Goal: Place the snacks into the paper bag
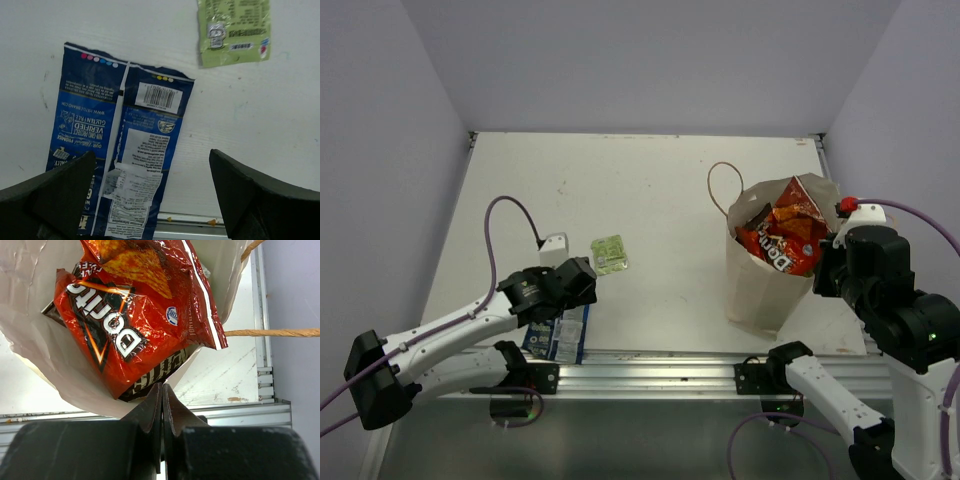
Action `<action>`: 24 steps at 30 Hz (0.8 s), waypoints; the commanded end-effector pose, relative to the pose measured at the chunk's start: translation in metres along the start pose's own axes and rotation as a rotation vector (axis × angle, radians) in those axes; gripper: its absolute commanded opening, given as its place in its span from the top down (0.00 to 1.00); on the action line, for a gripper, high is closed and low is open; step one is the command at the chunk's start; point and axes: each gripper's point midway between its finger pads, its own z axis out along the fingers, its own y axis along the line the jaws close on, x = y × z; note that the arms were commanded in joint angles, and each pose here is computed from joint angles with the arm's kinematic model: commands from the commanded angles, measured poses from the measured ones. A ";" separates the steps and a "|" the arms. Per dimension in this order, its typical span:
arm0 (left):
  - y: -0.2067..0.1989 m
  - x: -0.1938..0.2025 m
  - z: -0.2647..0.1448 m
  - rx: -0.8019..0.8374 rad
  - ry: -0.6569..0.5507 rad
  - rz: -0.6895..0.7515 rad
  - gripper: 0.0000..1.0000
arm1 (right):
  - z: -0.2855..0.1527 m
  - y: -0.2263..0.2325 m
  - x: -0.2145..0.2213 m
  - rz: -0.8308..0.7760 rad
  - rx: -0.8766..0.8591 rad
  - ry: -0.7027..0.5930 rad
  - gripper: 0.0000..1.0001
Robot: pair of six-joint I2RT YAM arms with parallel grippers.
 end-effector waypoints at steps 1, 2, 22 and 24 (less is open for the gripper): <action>0.005 0.033 0.020 -0.023 0.071 -0.067 0.00 | -0.007 0.007 -0.008 -0.009 -0.051 -0.033 1.00; 0.007 0.045 0.030 -0.033 0.091 -0.062 0.00 | -0.007 0.007 -0.008 -0.006 -0.052 -0.033 1.00; 0.000 0.054 0.054 -0.068 0.098 0.046 1.00 | -0.007 0.006 -0.008 -0.007 -0.051 -0.036 1.00; -0.029 0.013 0.035 -0.012 0.031 0.037 1.00 | -0.007 0.005 -0.009 -0.006 -0.045 -0.038 1.00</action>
